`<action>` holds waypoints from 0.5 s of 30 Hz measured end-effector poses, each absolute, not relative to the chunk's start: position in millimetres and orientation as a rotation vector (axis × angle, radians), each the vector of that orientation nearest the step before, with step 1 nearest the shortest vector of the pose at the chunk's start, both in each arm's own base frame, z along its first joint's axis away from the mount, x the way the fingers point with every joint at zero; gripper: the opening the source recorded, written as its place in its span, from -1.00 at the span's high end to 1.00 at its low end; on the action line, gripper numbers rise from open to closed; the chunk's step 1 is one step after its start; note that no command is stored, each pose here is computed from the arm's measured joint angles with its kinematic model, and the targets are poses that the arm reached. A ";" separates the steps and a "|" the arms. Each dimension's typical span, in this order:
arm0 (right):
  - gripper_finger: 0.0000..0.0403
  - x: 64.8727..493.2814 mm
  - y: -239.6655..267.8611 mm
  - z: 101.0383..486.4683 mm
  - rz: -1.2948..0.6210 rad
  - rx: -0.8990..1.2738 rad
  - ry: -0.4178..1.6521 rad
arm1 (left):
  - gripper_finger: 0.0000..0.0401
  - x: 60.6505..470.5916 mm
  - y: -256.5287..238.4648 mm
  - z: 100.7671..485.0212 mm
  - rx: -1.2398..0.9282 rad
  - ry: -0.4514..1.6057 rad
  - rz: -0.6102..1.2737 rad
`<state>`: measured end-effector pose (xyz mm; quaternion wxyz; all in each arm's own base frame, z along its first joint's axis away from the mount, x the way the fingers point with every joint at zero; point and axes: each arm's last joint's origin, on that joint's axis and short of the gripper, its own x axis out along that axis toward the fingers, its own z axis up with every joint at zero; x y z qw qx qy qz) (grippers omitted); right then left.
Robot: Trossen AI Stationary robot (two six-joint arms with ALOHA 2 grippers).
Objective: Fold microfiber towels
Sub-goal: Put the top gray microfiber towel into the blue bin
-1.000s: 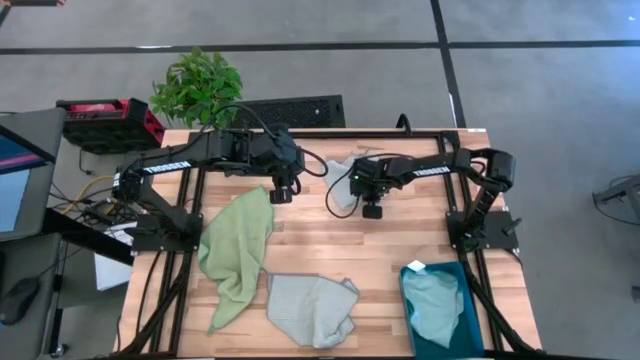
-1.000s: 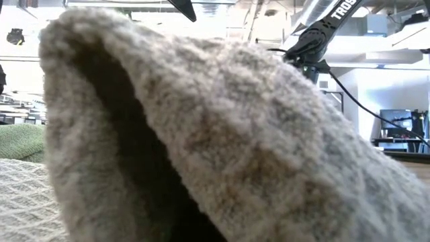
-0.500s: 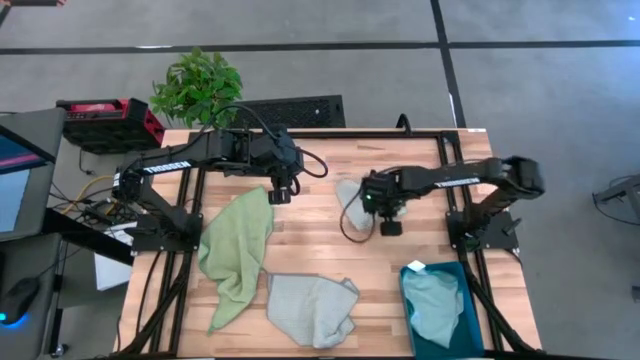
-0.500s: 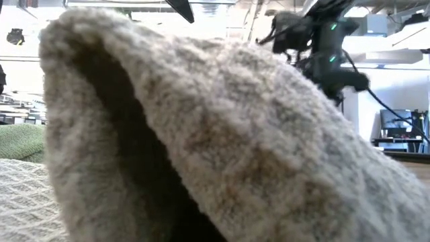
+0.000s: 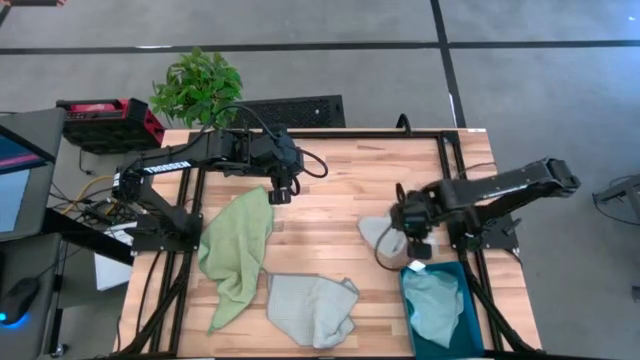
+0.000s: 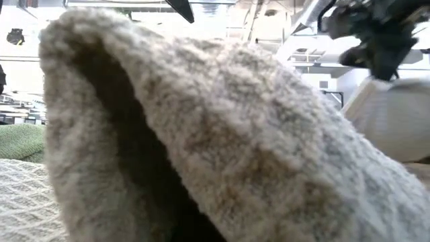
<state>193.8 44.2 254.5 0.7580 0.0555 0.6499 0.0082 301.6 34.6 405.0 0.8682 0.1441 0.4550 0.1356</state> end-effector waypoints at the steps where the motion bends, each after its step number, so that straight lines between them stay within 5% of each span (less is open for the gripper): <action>1: 0.95 189.2 49.1 257.1 0.026 0.156 1.419 | 0.27 301.6 34.6 405.0 0.302 0.952 0.284; 15: 0.92 140.7 119.0 270.0 0.000 0.451 1.491 | 0.27 302.3 32.5 404.5 0.281 0.947 0.199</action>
